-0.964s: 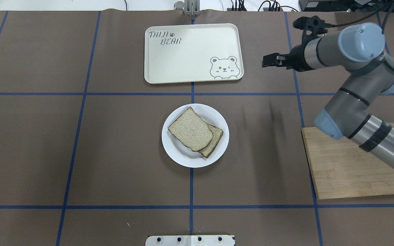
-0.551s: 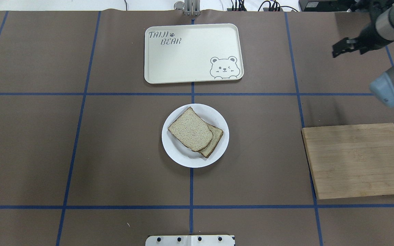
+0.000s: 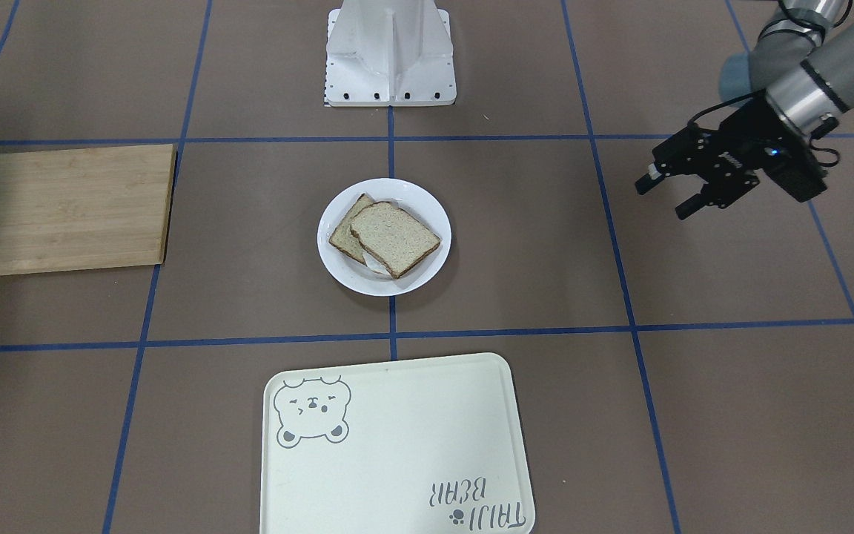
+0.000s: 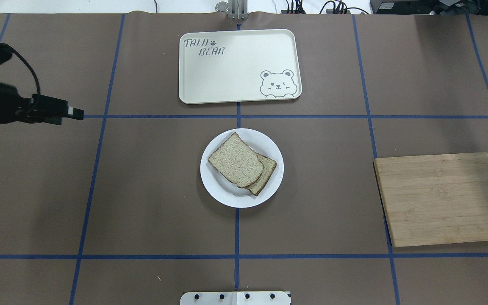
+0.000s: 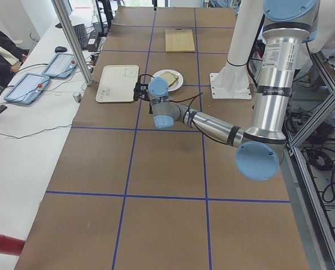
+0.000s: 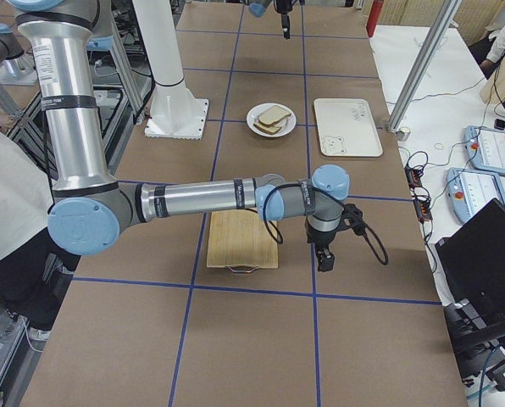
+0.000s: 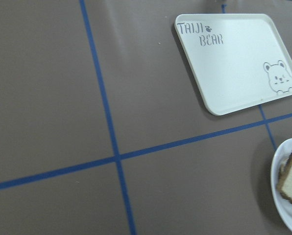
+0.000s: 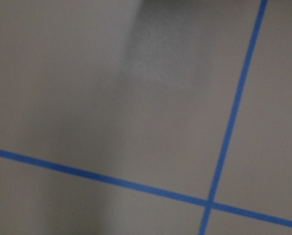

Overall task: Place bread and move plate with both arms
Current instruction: 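Reach the left gripper to the white plate rim and grip it, then slide the white plate with the left gripper onto the bear tray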

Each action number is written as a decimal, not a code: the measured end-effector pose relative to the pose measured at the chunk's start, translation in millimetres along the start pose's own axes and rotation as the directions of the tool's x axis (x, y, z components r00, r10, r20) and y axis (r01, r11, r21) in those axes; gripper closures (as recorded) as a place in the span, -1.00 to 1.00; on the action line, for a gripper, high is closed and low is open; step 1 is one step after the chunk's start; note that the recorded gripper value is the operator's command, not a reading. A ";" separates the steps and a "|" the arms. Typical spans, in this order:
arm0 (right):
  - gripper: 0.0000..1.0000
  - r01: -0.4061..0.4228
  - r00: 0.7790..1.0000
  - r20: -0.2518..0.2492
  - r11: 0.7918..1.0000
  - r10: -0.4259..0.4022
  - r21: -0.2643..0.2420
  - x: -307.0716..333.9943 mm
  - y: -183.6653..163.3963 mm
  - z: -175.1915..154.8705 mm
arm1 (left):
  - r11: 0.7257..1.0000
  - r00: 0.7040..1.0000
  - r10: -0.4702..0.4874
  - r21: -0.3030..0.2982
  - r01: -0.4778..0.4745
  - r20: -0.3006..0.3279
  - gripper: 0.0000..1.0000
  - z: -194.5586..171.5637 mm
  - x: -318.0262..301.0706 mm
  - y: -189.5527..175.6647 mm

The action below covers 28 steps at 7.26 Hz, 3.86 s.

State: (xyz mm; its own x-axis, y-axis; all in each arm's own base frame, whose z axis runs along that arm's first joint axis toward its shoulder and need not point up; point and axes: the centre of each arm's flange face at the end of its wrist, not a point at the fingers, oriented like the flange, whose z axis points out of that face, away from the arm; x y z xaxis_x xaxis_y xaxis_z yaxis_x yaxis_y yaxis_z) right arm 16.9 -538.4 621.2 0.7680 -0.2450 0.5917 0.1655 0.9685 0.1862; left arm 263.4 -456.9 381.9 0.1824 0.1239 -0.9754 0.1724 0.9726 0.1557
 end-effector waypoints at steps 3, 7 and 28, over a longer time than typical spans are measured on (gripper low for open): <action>-1.00 -0.079 0.997 -0.004 0.997 0.079 -0.011 47.5 69.4 2.0 | 0.994 0.992 -0.108 0.027 0.110 -0.067 -0.74 124.5 68.9 68.5; -1.00 -0.093 0.995 0.020 0.996 0.093 -0.004 48.8 71.0 -3.6 | 0.975 0.965 -0.208 0.041 0.216 -0.158 -0.04 213.1 107.1 132.4; -1.00 -0.106 0.994 0.016 0.994 0.106 0.005 47.0 55.3 -8.3 | 0.689 0.696 -0.623 0.169 0.705 -0.357 1.00 267.6 146.0 -58.0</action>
State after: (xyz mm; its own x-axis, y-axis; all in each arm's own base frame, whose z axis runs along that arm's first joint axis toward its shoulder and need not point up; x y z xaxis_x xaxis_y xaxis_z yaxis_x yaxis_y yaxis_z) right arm 67.3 -496.0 652.8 0.7715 -0.1420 0.6202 0.0803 0.9887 0.1265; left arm 539.1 -547.8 272.2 -0.3264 -0.4499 -0.8313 0.4110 0.7244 -0.5535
